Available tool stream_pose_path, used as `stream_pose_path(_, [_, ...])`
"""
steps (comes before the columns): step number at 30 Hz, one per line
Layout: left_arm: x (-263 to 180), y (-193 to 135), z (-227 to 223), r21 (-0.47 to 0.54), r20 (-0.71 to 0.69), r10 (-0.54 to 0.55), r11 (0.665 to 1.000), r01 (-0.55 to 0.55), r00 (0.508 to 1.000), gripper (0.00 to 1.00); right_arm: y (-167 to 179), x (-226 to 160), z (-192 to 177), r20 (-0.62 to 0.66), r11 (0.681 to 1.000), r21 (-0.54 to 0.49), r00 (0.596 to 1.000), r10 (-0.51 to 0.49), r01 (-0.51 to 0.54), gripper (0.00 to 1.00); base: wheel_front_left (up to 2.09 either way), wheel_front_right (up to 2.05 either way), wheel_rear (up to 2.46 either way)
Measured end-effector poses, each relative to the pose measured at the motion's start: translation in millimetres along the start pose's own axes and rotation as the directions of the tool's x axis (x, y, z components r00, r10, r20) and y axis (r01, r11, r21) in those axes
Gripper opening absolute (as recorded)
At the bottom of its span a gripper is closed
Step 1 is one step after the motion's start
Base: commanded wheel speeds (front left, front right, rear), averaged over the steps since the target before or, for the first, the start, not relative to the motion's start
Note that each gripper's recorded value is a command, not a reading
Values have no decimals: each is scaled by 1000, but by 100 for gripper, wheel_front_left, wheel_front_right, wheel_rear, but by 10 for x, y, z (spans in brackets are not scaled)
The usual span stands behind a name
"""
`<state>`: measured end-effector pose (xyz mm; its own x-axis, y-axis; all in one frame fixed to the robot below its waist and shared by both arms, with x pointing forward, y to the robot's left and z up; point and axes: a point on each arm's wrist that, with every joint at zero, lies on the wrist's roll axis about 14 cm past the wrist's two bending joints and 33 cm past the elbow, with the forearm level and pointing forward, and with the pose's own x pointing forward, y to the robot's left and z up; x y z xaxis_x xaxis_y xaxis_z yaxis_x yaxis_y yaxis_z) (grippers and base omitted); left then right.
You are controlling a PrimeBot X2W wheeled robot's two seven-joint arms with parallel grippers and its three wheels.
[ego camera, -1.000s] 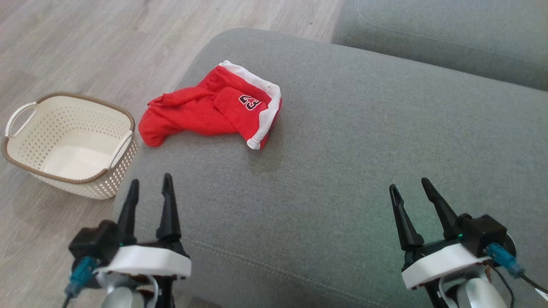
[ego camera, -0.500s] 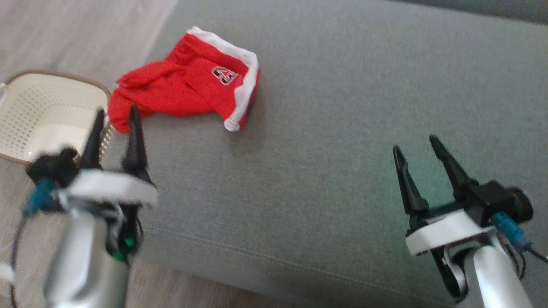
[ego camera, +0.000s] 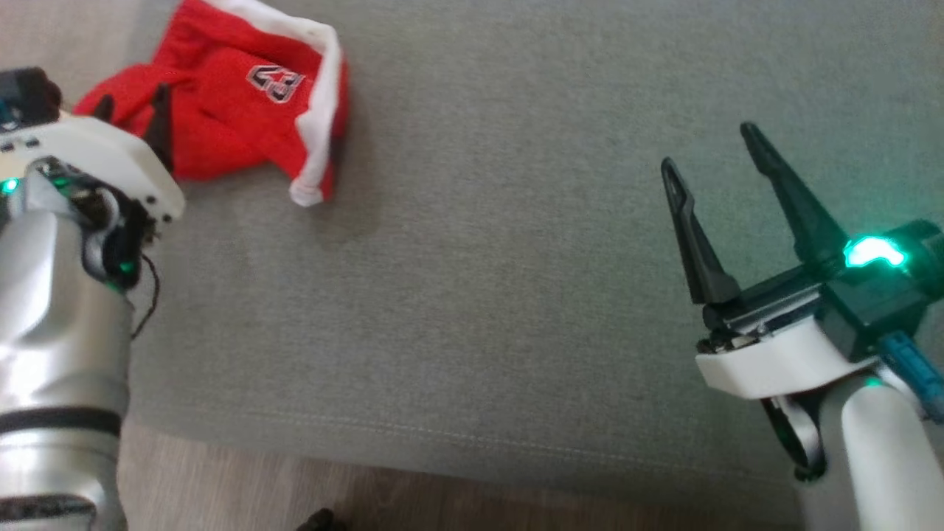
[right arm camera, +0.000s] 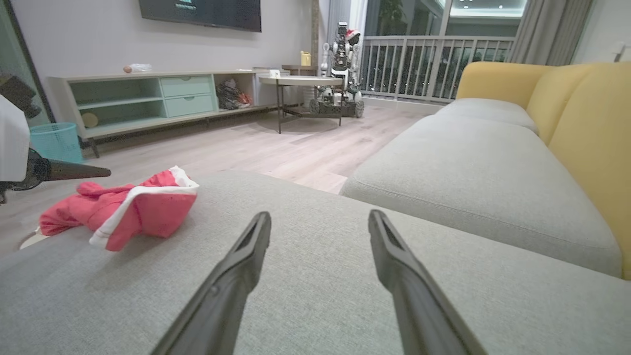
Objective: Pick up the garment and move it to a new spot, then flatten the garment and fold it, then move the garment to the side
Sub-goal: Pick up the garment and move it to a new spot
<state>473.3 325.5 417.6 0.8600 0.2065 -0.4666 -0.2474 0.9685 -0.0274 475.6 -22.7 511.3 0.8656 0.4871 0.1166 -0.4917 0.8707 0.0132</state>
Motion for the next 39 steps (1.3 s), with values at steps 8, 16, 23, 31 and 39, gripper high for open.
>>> stream_pose_path(8, [354, -95, -365, 36, -205, 9, 999, -2, 979, 100, -212, -19, -61, -18, 999, -27, 999, -42, 42, 100, 0, 0, 0])
stream_pose_path(16, [530, -115, -515, 52, -303, 19, 999, -4, 953, 0, -347, -19, -131, -27, 996, -47, 997, -71, 70, 100, 0, 0, 0])
stream_pose_path(23, [544, -125, -261, 59, -166, 4, 998, 6, 986, 0, -371, -41, -67, -11, 995, -56, 997, -82, 82, 100, 0, 0, 0])
stream_pose_path(31, [210, -377, 1058, 75, 362, -94, 995, 72, 927, 0, -342, -139, 257, 66, 992, -60, 993, -103, 107, 100, 0, 0, 0])
stream_pose_path(39, [-522, -1255, 1711, 222, 560, -355, 935, 277, 748, 0, -371, -413, 642, 141, 986, -68, 979, -144, 155, 100, 0, 0, 0])
